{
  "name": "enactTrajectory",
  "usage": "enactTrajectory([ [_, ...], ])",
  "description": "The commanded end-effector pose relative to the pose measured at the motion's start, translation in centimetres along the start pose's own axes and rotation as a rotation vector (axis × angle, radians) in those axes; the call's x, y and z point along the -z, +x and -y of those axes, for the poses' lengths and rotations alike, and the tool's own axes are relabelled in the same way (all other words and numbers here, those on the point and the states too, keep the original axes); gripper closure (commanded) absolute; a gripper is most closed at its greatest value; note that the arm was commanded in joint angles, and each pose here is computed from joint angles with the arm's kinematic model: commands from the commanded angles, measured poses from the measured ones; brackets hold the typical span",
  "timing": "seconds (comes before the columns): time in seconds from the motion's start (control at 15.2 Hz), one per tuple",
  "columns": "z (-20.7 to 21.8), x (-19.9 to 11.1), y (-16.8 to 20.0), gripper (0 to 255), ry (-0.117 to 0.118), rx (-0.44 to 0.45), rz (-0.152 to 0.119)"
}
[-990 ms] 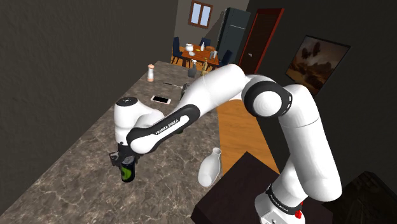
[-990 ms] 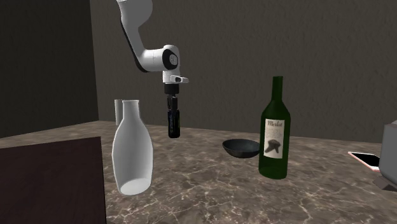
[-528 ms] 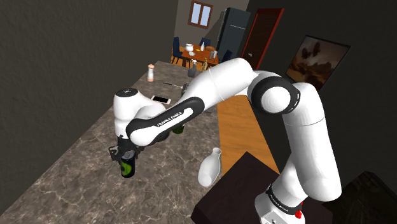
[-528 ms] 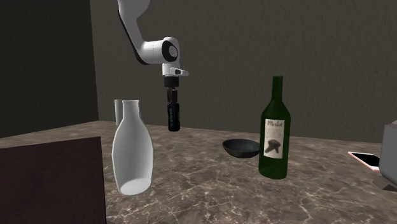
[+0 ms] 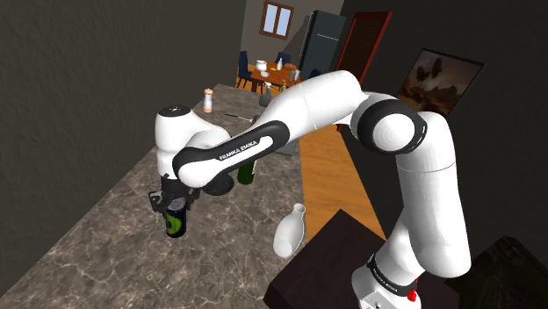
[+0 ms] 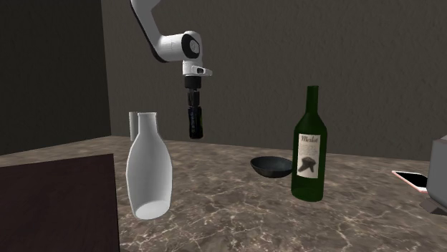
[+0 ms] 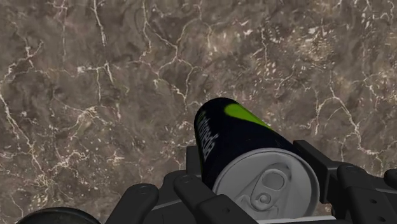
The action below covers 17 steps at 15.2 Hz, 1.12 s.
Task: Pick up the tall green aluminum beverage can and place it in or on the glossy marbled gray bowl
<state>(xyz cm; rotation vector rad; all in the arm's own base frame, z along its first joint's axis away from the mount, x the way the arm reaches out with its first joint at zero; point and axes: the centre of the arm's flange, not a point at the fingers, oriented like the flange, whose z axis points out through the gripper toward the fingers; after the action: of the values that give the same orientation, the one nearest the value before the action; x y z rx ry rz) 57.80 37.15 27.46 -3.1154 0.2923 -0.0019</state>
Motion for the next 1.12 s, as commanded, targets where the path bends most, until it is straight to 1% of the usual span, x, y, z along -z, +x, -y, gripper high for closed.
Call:
enactTrajectory([
  [0.0,-0.9,0.7,0.9,255,0.000,0.000,0.000],
  [1.06,-16.4,3.5,15.0,255,0.000,0.000,0.000],
])
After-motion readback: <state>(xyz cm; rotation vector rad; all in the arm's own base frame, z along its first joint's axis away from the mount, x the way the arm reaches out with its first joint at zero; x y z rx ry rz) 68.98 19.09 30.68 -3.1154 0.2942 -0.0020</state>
